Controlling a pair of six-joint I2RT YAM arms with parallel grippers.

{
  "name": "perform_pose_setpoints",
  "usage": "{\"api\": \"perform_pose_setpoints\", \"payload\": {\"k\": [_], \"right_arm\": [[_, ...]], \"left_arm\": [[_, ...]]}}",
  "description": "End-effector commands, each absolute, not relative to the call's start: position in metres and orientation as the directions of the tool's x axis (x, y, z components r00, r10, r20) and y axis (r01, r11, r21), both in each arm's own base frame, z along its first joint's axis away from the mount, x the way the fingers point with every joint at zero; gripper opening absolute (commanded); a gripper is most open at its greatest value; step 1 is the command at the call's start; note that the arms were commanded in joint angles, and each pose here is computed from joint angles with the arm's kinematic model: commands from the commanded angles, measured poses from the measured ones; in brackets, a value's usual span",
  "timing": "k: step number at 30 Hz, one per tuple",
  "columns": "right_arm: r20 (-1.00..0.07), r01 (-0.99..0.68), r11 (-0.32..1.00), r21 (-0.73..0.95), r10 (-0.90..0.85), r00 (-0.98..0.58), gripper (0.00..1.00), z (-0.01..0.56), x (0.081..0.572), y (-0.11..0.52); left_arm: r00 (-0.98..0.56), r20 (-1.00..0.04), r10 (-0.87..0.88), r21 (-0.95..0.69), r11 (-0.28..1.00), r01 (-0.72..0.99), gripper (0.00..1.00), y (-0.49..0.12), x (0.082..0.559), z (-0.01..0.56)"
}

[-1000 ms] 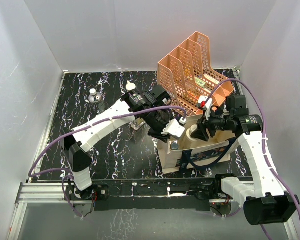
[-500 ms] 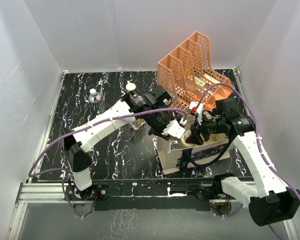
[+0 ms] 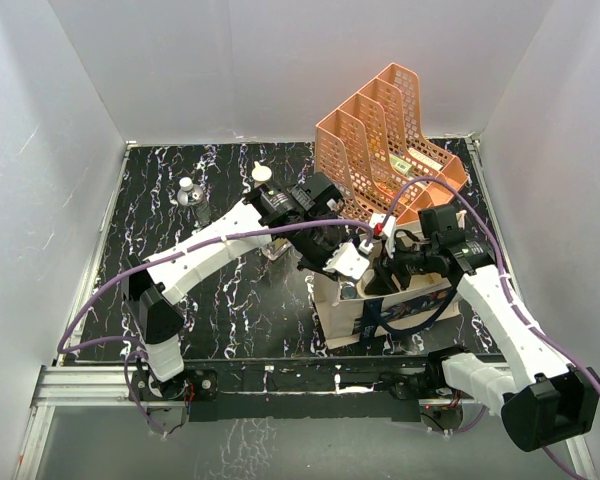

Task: Place the personal care products into the canvas bag
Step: Place the care product in the canvas bag.

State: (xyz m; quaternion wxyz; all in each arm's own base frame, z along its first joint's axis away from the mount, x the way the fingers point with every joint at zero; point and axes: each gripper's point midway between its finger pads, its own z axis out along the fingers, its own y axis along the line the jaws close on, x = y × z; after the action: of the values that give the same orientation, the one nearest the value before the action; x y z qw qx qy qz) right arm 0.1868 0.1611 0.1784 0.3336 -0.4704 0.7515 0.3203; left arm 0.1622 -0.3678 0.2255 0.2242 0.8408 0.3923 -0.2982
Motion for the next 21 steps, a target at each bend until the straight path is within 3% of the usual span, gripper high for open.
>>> {"api": "perform_pose_setpoints", "payload": {"k": [1, 12, 21], "right_arm": [[-0.865, -0.948, 0.303, 0.093, -0.448, -0.228, 0.08, 0.193, 0.199, 0.178], [-0.856, -0.951, 0.293, 0.097, -0.464, -0.23, 0.08, 0.177, 0.2, 0.18], [-0.814, -0.964, 0.254, 0.082, -0.541, -0.211, 0.2, 0.162, 0.2, 0.178]], "left_arm": [[0.534, -0.661, 0.528, 0.134, -0.617, 0.776, 0.0, -0.358, 0.155, 0.222], [0.545, -0.647, 0.533, 0.152, -0.61, 0.778, 0.0, -0.359, 0.16, 0.222], [0.54, -0.647, 0.539, 0.162, -0.595, 0.787, 0.0, -0.361, 0.161, 0.228]]}}
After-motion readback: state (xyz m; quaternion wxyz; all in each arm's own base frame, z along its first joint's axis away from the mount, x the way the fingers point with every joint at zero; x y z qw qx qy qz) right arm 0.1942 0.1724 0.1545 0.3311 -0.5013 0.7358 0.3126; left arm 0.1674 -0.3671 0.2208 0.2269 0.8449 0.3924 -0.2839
